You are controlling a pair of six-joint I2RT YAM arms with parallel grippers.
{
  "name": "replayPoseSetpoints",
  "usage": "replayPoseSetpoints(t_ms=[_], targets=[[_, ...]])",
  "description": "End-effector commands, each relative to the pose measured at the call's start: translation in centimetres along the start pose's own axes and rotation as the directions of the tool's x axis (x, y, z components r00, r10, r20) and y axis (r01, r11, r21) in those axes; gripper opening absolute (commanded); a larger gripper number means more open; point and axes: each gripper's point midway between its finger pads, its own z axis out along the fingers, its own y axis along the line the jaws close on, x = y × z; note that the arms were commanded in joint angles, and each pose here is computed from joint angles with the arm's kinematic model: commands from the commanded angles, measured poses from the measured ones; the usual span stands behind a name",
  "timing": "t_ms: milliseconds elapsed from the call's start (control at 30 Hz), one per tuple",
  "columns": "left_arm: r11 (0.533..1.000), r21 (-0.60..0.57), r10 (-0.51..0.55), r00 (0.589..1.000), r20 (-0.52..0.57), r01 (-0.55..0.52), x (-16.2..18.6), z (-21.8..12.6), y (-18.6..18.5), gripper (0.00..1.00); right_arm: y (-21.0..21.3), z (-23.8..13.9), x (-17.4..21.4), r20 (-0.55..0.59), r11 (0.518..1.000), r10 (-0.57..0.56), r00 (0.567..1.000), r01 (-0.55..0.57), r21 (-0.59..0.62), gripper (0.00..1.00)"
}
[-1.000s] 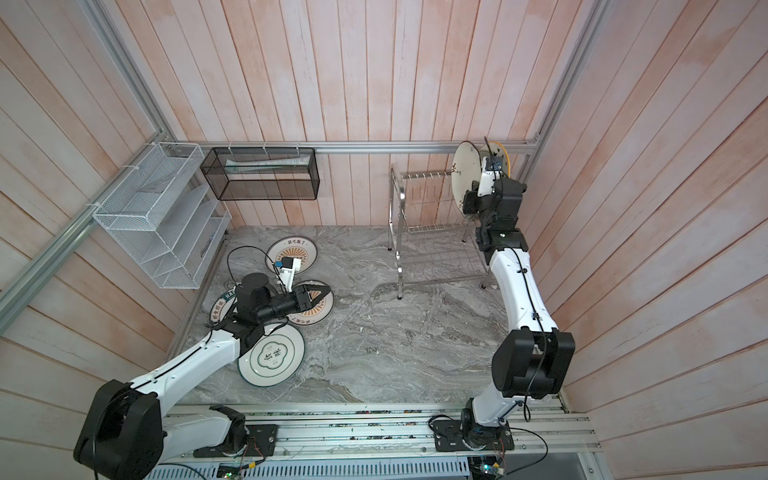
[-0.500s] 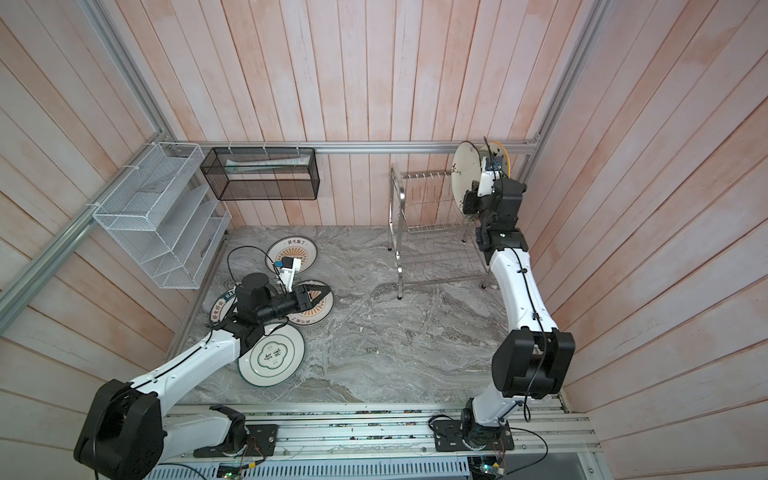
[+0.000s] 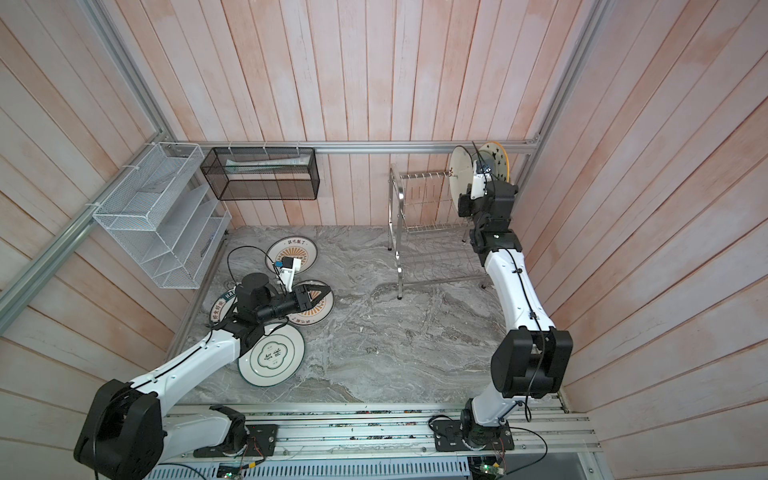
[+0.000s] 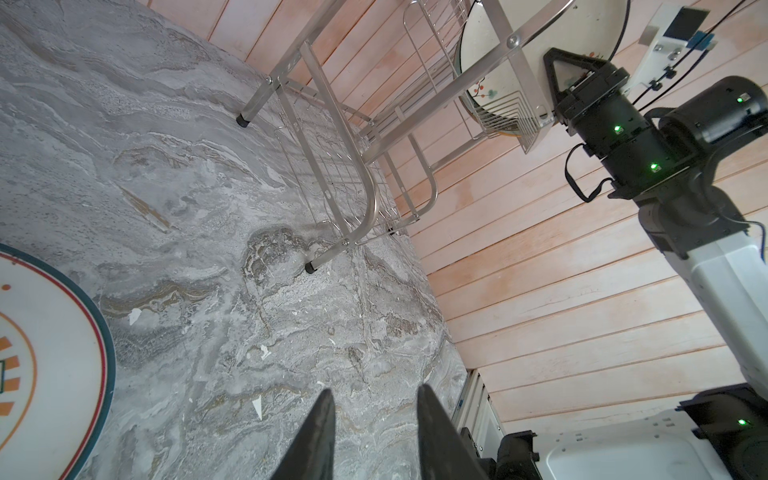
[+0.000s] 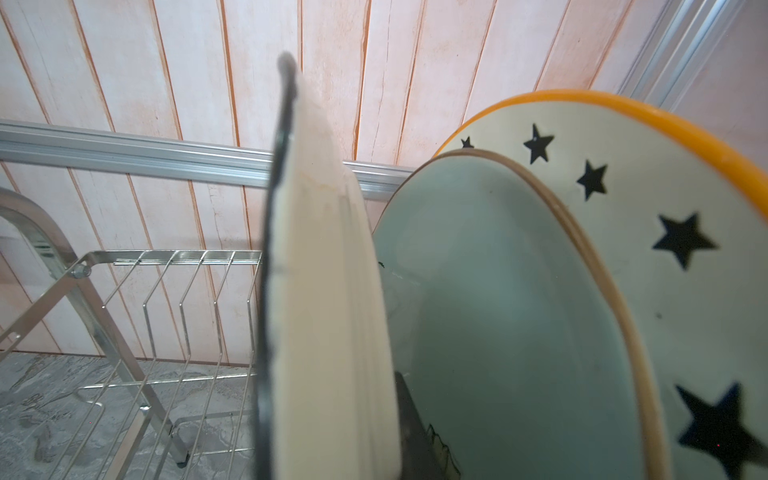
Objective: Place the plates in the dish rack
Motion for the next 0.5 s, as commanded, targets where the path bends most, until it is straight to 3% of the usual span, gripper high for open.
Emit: replayPoseSetpoints(t_ms=[0, 467], targets=[[1.000, 0.003, 0.026, 1.000, -0.001, -0.026, 0.0, 0.0, -0.3, 0.35, -0.3, -2.1, -5.3, 0.172, 1.000, -0.008, 0.985, 0.004, 0.024, 0.00], [1.000, 0.003, 0.029, 1.000, 0.001, -0.029, -0.1, -0.1, -0.4, 0.35, 0.0, -2.1, -4.1, 0.131, 1.000, 0.021, 0.991, -0.023, 0.009, 0.00]])
